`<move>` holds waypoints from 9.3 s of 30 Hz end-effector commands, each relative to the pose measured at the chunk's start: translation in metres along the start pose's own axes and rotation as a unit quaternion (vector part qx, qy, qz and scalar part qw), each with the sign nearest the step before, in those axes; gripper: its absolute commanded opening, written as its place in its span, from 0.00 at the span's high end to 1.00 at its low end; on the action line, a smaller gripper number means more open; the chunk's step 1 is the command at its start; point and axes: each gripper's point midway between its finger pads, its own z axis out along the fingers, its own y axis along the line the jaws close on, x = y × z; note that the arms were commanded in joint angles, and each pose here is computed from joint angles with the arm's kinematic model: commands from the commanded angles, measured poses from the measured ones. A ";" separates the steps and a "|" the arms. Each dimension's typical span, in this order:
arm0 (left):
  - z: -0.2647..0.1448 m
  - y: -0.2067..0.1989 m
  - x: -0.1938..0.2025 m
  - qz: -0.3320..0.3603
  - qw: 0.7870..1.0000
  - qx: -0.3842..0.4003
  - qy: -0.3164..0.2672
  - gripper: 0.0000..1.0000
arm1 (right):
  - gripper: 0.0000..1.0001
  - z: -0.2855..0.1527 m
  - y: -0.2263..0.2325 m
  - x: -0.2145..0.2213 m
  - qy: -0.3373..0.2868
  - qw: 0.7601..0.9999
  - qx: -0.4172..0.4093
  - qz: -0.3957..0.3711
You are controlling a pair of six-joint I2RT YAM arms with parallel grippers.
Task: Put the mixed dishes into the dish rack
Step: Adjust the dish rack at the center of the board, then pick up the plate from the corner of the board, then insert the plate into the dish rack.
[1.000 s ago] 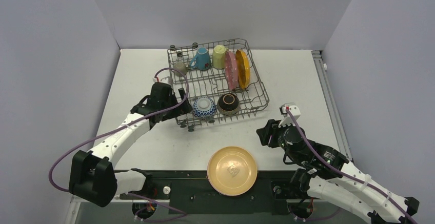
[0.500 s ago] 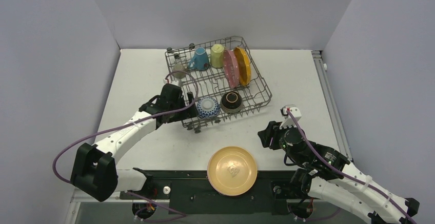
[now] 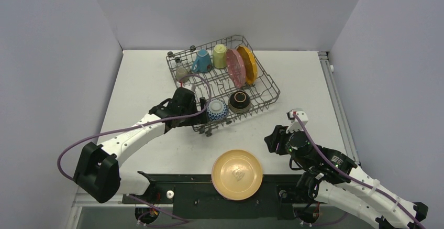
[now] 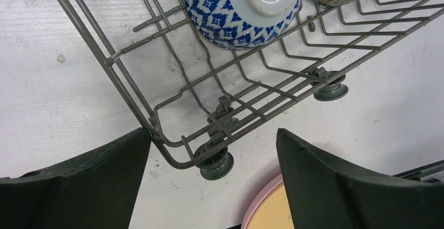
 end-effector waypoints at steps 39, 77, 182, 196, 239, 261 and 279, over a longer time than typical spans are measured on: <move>-0.089 -0.035 0.118 0.031 0.990 0.127 0.051 0.18 | 0.56 0.012 -0.003 0.071 0.142 0.988 0.029 0.049; -0.043 -0.024 0.195 0.032 0.985 0.115 0.125 0.40 | 0.94 0.039 0.005 0.135 0.264 0.963 0.035 -0.038; -0.113 -0.090 0.150 -0.011 0.946 0.311 0.086 1.00 | 0.62 -0.022 0.074 0.038 0.127 0.983 -0.131 0.027; -0.118 -0.088 0.146 -0.003 0.948 0.307 0.080 1.00 | 0.87 -0.025 0.077 0.043 0.146 0.979 -0.136 0.034; -0.178 -0.038 0.036 0.110 0.972 0.184 -0.095 0.00 | 1.00 -0.024 0.069 -0.167 -0.043 0.981 0.134 -0.132; -0.165 -0.024 0.031 0.138 0.966 0.168 -0.143 0.04 | 1.00 0.050 0.106 -0.254 -0.111 0.931 0.261 -0.231; -0.157 -0.012 0.035 0.144 0.968 0.148 -0.143 0.04 | 1.00 0.142 0.103 -0.269 -0.116 0.900 0.322 -0.272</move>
